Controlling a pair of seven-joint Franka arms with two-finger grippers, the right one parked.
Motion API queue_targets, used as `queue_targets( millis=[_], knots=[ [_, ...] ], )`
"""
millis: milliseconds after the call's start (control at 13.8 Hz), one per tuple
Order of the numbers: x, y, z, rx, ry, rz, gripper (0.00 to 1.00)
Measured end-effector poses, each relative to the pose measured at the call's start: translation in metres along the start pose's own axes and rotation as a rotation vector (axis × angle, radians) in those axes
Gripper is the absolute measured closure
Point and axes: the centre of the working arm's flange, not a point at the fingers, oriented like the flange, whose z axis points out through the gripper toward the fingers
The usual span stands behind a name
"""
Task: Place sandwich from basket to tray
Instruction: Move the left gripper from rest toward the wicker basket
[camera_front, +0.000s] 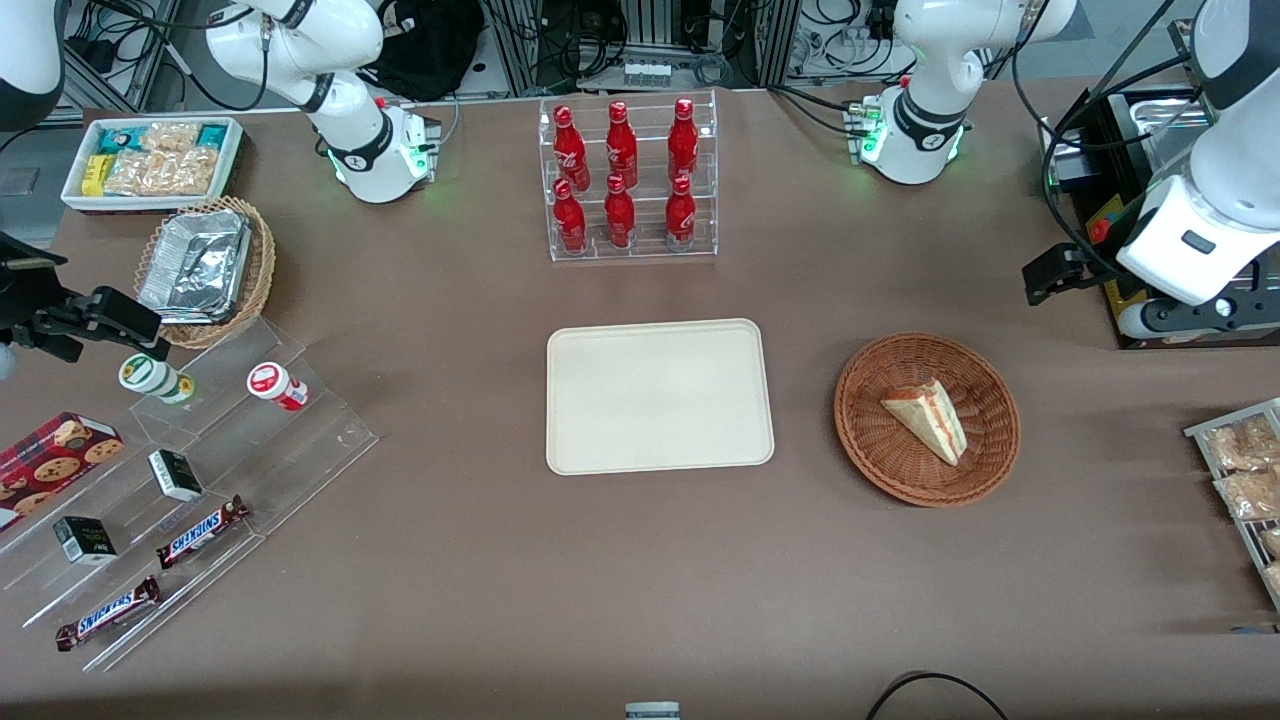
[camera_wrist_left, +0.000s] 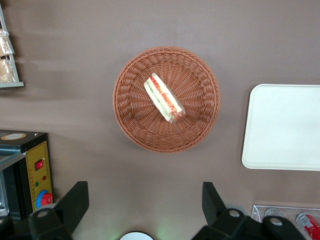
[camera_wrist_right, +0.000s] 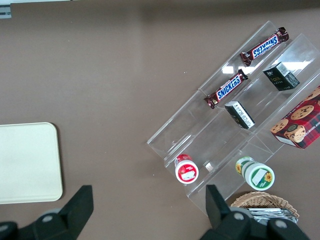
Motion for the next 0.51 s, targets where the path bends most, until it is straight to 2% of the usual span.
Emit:
queue_targets(
  millis=[291, 509],
  knots=[
    [-0.002, -0.001, -0.002, 0.002, -0.010, 0.000, 0.00],
    [0.001, -0.001, 0.017, 0.011, -0.054, 0.000, 0.00]
  ],
)
